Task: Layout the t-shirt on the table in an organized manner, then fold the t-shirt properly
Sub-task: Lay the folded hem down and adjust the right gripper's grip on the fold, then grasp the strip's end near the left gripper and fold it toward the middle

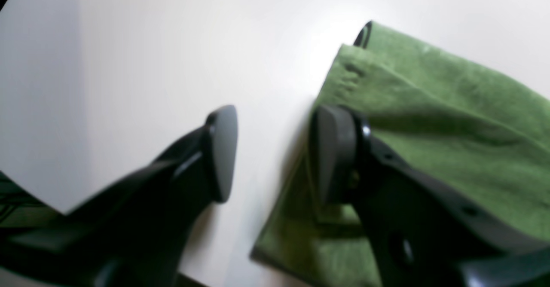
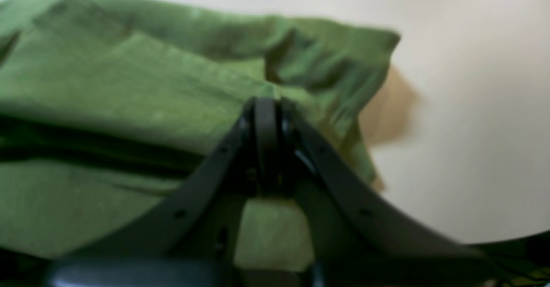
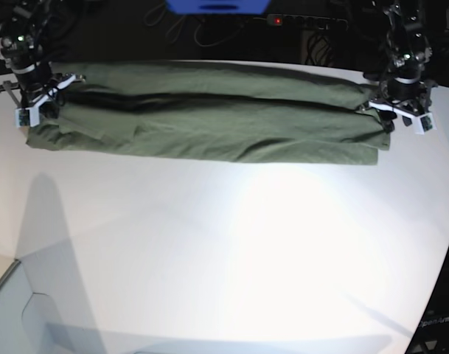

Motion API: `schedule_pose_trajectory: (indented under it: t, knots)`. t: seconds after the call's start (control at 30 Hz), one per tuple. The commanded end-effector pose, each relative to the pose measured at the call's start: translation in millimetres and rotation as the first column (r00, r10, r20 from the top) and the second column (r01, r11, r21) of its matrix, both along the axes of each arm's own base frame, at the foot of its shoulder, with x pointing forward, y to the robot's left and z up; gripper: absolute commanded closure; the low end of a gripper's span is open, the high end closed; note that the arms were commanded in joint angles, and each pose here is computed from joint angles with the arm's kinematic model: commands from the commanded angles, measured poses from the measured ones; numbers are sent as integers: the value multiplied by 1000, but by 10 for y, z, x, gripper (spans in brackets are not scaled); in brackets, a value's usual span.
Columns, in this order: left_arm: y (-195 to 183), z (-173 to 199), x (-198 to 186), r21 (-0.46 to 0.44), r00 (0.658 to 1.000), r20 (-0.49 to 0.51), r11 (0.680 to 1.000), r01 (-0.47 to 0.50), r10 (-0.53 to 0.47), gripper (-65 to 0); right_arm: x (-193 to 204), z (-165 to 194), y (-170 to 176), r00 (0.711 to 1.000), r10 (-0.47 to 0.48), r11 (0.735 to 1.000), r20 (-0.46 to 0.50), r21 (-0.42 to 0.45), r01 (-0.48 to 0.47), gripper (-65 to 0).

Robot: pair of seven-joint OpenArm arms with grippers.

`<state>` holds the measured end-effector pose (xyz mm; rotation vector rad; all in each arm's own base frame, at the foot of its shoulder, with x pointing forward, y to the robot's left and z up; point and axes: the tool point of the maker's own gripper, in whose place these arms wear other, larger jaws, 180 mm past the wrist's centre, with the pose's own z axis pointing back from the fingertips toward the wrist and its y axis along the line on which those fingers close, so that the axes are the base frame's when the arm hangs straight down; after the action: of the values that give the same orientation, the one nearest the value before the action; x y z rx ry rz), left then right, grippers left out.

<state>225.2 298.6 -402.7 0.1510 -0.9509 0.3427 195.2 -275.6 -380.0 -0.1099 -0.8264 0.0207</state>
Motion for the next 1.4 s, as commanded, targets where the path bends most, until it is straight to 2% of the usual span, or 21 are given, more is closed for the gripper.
schedule_pose_trajectory:
  t: [0.0,0.1,0.27,0.33,0.57,0.7,0.8,1.13,1.2,1.23,1.3,1.37]
  knots:
    - [53,120,56,24,999,38,1000,1,-2,-290,48,59,2,999,5,1000,34,3,-5,0]
    - [53,120,56,24,999,38,1000,1,-2,-318,36,-52,8,1000,-6,1000,14,29,6,0]
    - [21,176,85,26,998,54,1000,9,-10,-518,23,-139,-5,1000,-14,999,-4,45,14,0]
    - [-26,224,103,19,997,72,1000,7,-8,-555,19,-138,-5,1000,-14,999,-4,44,14,0]
    - [-74,304,235,12,994,107,1000,13,-14,-557,22,-140,3,1000,-15,999,-4,45,15,0]
    - [-134,219,238,-20,995,102,1000,-3,5,-557,22,-140,3,1000,-15,999,-4,45,15,0]
    - [-148,113,213,-35,997,79,999,-10,13,-557,29,-135,-2,1000,-14,999,-2,44,14,0]
    - [-449,-351,106,-89,997,-41,994,59,-63,-556,32,-128,-6,1000,-13,999,-1,42,13,0]
    - [-466,-383,108,-82,994,-55,993,86,-90,-535,32,-128,-6,1000,-13,999,-1,42,13,0]
    - [-484,-383,119,-78,992,-59,992,103,-108,-501,36,-121,-11,1000,-12,999,0,40,12,0]
    - [-507,-386,126,-71,989,-65,989,126,-131,-391,33,-126,-11,1000,-13,999,-1,40,13,0]
    - [-502,-384,127,-70,989,-65,989,127,-131,-233,33,-126,-11,1000,-13,999,-1,40,13,0]
